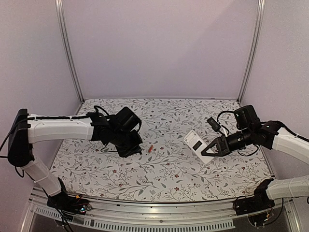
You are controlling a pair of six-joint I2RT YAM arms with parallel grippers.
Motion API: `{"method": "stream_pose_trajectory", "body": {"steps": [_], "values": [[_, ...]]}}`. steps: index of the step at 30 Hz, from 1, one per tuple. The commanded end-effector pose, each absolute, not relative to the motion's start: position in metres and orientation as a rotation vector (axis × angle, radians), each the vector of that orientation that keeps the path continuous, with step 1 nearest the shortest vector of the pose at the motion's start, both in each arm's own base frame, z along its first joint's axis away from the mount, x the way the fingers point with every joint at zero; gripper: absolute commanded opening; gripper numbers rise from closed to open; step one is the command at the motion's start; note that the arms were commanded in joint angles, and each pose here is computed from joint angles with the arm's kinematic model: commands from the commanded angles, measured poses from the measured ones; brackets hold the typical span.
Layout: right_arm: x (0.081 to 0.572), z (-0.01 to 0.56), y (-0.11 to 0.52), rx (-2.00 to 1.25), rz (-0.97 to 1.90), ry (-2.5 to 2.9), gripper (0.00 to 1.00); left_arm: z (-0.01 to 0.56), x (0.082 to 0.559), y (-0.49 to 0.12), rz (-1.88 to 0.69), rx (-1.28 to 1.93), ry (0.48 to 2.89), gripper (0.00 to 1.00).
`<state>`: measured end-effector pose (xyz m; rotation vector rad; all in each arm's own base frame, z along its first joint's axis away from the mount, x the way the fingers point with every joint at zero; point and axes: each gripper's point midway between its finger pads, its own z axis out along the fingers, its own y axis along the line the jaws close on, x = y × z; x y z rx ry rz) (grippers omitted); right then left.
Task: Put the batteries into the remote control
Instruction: Place the battery at the center of the board.
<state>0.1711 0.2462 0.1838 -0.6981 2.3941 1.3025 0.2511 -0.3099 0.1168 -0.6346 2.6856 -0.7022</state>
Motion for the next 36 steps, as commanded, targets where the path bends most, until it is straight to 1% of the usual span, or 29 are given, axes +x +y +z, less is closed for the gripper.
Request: {"method": "stream_pose_trajectory", "body": {"steps": [1, 7, 11, 17, 23, 30, 34, 36], "values": [[0.174, 0.188, 0.247, -0.695, 1.311, 2.377, 0.0, 0.08, 0.243, -0.297, -0.494, -0.801, 2.725, 0.0], [0.174, 0.189, 0.246, -0.693, 1.302, 2.371, 0.0, 0.048, 0.245, -0.301, -0.367, -0.841, 2.775, 0.0], [0.174, 0.189, 0.246, -0.693, 1.298, 2.371, 0.0, 0.031, 0.242, -0.308, -0.289, -0.814, 2.824, 0.0], [0.174, 0.188, 0.244, -0.69, 1.288, 2.372, 0.0, 0.011, 0.237, -0.313, -0.217, -0.817, 2.883, 0.0], [0.173, 0.189, 0.244, -0.696, 1.284, 2.37, 0.0, -0.007, 0.23, -0.315, -0.192, -0.835, 2.933, 0.13], [0.173, 0.19, 0.243, -0.698, 1.277, 2.364, 0.0, -0.002, 0.232, -0.318, -0.221, -0.788, 2.941, 0.25], [0.173, 0.19, 0.242, -0.696, 1.273, 2.365, 0.0, 0.025, 0.244, -0.325, -0.293, -0.663, 2.892, 0.27], [0.173, 0.192, 0.242, -0.699, 1.27, 2.358, 0.0, 0.051, 0.256, -0.326, -0.331, -0.559, 2.829, 0.32]]}}
